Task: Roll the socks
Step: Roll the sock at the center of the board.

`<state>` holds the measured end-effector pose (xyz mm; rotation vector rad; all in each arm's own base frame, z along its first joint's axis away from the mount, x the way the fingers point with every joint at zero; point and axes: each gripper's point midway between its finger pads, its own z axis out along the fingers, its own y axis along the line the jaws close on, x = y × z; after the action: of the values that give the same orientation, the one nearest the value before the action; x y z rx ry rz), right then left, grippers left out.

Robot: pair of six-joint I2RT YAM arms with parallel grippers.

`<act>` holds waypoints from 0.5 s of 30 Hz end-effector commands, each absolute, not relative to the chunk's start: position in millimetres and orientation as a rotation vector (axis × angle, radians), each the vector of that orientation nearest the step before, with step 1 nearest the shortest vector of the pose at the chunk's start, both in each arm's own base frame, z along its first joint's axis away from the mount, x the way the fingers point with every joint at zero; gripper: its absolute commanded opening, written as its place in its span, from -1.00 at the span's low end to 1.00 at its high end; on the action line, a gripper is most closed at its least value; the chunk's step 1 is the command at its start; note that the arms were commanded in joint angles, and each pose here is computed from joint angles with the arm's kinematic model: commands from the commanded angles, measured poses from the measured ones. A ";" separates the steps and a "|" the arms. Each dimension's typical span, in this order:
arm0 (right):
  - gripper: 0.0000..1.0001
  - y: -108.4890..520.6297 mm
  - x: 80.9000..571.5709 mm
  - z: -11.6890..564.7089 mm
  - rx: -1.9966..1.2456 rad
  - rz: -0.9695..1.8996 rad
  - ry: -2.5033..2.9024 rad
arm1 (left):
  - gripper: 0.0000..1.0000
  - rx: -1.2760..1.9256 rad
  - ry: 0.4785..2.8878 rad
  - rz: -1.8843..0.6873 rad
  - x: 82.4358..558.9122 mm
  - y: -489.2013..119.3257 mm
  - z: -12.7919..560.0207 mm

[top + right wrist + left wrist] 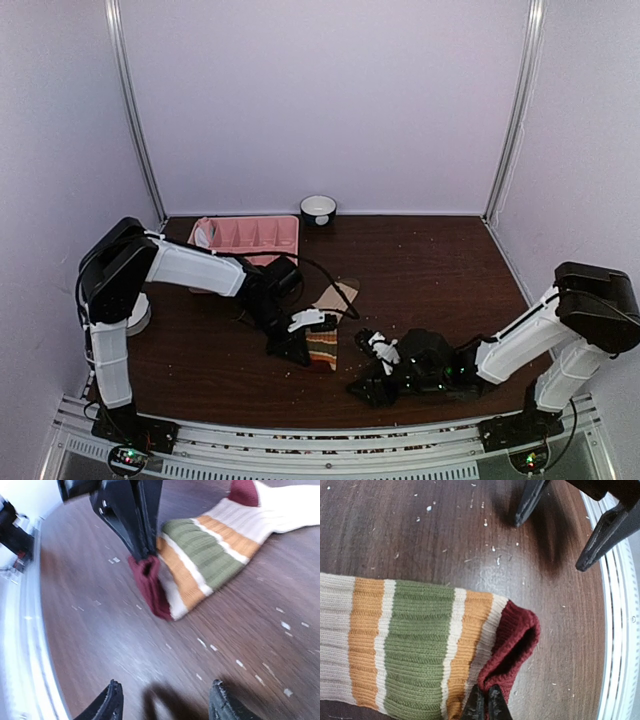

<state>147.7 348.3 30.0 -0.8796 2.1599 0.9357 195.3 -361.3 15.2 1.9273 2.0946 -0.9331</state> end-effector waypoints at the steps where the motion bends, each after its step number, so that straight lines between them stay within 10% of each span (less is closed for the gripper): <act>1: 0.67 316.0 162.9 27.0 -0.903 0.474 2.067 | -1.00 1.977 2.317 -0.951 173.6 -335.9 -15.6; 3: 1.00 304.8 170.3 42.4 -0.870 0.266 1.986 | -1.00 1.980 2.348 -0.998 170.4 -336.3 -16.1; 9: 0.99 276.6 196.0 63.0 -0.638 0.033 1.959 | -1.00 1.973 2.416 -1.108 165.3 -334.6 -17.7; 15: 0.97 338.1 156.4 43.8 -1.186 0.185 1.860 | -1.00 1.972 2.449 -1.135 164.0 -334.7 -19.8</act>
<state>174.0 310.8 51.1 -0.8907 1.9496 0.1880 181.6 -363.4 14.0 1.9073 2.2511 -1.2043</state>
